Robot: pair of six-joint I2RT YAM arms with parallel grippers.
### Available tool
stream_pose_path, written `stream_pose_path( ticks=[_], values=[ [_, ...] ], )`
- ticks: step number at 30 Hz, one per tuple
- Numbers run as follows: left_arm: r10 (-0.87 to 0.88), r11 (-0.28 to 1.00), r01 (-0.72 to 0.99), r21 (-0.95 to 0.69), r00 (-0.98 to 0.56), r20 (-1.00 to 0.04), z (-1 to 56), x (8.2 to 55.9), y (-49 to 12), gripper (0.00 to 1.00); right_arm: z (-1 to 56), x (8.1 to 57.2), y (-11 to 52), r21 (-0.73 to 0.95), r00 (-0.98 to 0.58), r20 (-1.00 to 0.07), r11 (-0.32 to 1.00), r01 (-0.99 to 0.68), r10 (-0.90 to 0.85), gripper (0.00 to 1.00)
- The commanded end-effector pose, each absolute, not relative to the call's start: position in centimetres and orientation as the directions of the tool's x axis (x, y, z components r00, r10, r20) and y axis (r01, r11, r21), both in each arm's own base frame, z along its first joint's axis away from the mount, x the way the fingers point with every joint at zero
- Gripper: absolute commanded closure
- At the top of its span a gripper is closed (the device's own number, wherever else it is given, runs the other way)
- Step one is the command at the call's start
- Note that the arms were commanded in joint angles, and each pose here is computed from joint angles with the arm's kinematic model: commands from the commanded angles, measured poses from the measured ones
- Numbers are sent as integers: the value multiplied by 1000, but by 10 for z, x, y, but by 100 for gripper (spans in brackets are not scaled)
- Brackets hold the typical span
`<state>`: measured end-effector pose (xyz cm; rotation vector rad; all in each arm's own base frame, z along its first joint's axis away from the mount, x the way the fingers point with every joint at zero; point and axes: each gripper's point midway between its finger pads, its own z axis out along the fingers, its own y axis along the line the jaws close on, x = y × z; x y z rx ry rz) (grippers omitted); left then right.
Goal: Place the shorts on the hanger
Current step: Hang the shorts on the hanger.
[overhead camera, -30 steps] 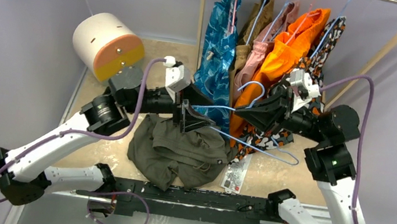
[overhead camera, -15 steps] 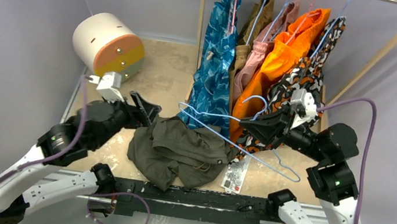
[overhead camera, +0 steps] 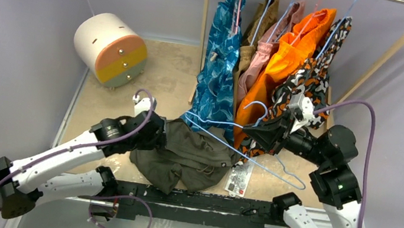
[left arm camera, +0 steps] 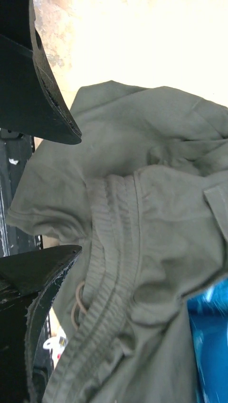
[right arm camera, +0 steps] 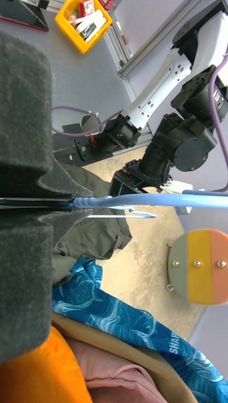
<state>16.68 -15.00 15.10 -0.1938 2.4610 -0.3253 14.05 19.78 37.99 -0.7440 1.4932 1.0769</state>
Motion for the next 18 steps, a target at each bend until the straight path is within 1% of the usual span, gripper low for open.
stream_pose_path(
  ticks=[1, 4, 6, 9, 13, 15, 18],
  values=[
    [-206, 968, -91, -232, -815, -541, 122, 164, -150, 23, 381, 145, 197, 187, -158, -982, 404, -896, 105, 100],
    [-203, 974, -114, -195, -821, -533, 104, 164, -146, 24, 381, 144, 197, 183, -153, -983, 403, -897, 105, 100],
    [-194, 975, -105, -194, -827, -527, 102, 165, -150, 26, 380, 144, 196, 181, -153, -983, 403, -897, 101, 100],
    [-174, 979, -90, -183, -838, -517, 96, 165, -153, 26, 376, 144, 197, 180, -155, -983, 402, -898, 95, 100],
    [-144, 987, -87, -134, -850, -506, 85, 165, -155, 23, 375, 144, 197, 174, -148, -984, 400, -900, 96, 100],
    [-140, 989, -97, -109, -847, -513, 80, 168, -155, 22, 378, 142, 196, 164, -134, -986, 397, -903, 102, 100],
    [-144, 989, -110, -97, -844, -517, 73, 170, -155, 22, 368, 144, 197, 178, -153, -984, 399, -900, 96, 100]
  ],
)
